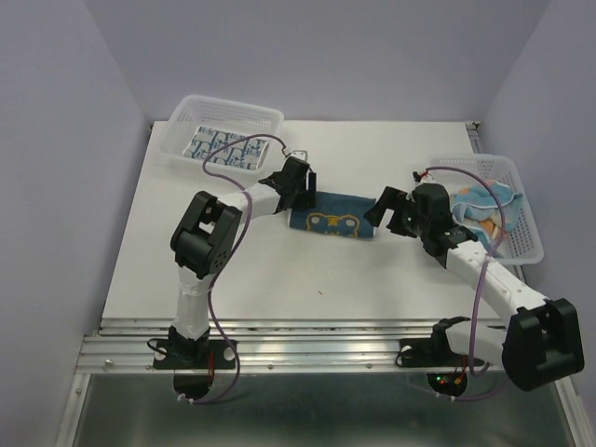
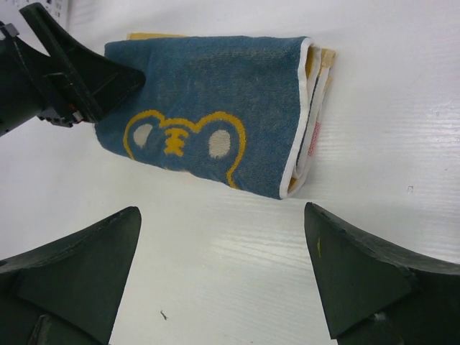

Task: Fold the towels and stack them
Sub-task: Neatly place the folded towel into the bin

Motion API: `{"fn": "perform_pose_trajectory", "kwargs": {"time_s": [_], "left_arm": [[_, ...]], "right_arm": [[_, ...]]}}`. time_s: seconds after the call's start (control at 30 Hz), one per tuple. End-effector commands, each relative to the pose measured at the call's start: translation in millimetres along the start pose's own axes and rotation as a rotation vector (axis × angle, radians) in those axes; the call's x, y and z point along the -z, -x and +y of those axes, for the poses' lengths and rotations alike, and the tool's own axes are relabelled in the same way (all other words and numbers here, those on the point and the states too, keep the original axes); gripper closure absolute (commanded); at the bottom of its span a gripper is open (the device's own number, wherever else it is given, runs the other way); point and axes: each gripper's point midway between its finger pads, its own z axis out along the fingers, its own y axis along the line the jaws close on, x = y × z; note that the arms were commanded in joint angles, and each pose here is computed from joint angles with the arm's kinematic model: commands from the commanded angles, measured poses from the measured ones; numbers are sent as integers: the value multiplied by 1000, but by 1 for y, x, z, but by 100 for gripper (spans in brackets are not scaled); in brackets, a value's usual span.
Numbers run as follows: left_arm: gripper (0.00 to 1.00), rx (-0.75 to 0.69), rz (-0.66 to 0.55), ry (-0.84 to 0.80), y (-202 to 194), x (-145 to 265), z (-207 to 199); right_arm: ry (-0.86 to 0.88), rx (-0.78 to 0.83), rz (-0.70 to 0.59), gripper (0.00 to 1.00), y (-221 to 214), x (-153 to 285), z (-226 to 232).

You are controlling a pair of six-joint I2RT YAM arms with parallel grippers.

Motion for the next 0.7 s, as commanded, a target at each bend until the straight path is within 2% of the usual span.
{"fn": "perform_pose_trajectory", "kwargs": {"time_s": [0.0,0.07,0.17,0.27,0.3,0.33,0.5,0.67], "left_arm": [[21,-68,114,151,-37,-14,16],[26,-79,121,148,-36,-17,11],[40,-90,144,147,-42,-24,9],[72,-90,140,177,-42,-25,13],[95,-96,125,184,-37,-23,14],[100,-106,110,194,-31,-20,14],[100,-194,-42,227,28,3,12],[100,-357,-179,370,87,35,28]], "right_arm": [[-4,18,-44,0,4,5,-4],[-8,19,-48,0,5,5,-5],[-17,18,-61,0,6,7,-6],[-27,16,-76,0,9,9,-8],[-30,16,-82,0,10,9,-8],[-32,15,-87,0,11,10,-8],[-33,18,-109,0,14,14,-8],[-63,20,-140,0,19,18,-13]]}}
